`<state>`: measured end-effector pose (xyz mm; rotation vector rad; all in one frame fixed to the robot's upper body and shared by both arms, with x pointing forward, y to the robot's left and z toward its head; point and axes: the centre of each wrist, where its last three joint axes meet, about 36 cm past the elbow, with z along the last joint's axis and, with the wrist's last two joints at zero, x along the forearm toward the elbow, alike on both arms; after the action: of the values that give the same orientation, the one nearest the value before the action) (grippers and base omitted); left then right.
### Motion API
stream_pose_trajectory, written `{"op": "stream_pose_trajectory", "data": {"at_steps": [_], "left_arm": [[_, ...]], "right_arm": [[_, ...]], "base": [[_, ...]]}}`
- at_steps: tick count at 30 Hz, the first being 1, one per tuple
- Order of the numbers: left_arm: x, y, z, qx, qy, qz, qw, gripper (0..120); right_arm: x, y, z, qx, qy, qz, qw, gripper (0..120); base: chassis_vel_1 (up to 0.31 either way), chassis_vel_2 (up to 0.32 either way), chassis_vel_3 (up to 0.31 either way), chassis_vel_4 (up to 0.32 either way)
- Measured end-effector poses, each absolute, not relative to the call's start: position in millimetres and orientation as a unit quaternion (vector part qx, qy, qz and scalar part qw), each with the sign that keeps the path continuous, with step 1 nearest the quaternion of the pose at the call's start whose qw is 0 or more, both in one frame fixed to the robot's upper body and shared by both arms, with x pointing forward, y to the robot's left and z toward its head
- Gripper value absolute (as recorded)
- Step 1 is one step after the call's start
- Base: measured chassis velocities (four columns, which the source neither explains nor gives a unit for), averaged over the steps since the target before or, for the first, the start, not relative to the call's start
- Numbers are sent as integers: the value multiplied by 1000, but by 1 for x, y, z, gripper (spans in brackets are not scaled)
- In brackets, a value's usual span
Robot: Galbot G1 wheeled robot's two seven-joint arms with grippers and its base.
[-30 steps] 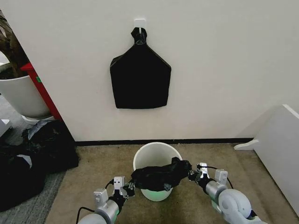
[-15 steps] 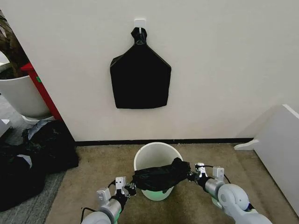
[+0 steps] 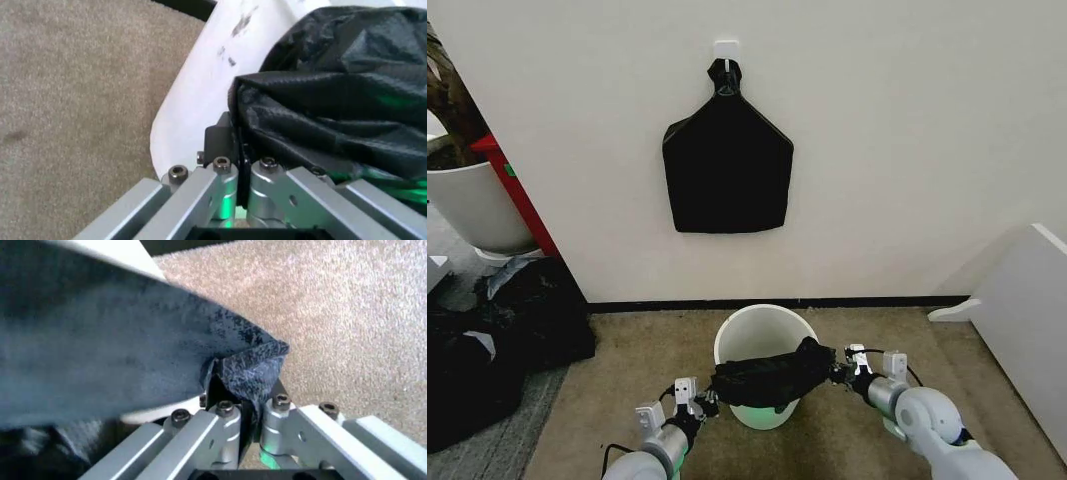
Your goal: Place the garbage bag over the trash bin.
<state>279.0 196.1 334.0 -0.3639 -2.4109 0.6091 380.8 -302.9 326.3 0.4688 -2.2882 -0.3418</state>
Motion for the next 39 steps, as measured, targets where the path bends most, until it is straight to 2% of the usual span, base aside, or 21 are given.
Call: {"op": "stream_pose_trajectory", "data": {"at_steps": [14, 19, 21, 23, 26, 29, 34, 35, 37, 39], "left_arm": [[290, 179, 322, -130, -907, 243, 318, 0], [286, 179, 326, -135, -909, 232, 319, 0], [277, 181, 326, -136, -914, 211, 320, 10], [276, 182, 325, -136, -915, 206, 320, 13], [269, 185, 322, -137, -919, 186, 319, 28], [265, 189, 320, -140, -921, 177, 318, 34], [251, 205, 312, -152, -929, 146, 306, 58], [251, 205, 312, -152, -929, 146, 306, 58], [247, 208, 311, -156, -933, 135, 295, 68], [246, 209, 310, -158, -934, 132, 291, 71]], "right_arm": [[384, -298, 302, 186, -888, -132, 399, 0], [377, -296, 310, 187, -893, -124, 389, 11], [367, -294, 313, 188, -899, -107, 382, 24], [364, -294, 314, 187, -900, -101, 380, 27], [352, -295, 315, 188, -906, -76, 372, 41], [348, -297, 317, 190, -908, -63, 369, 49], [337, -302, 321, 189, -914, -41, 356, 70], [337, -302, 321, 189, -914, -41, 356, 70], [332, -304, 324, 188, -918, -38, 346, 82], [330, -304, 324, 187, -921, -35, 340, 86]], "base": [[0, 0, 0, 0], [0, 0, 0, 0], [0, 0, 0, 0], [0, 0, 0, 0], [0, 0, 0, 0], [0, 0, 0, 0], [0, 0, 0, 0], [0, 0, 0, 0], [0, 0, 0, 0], [0, 0, 0, 0]]}}
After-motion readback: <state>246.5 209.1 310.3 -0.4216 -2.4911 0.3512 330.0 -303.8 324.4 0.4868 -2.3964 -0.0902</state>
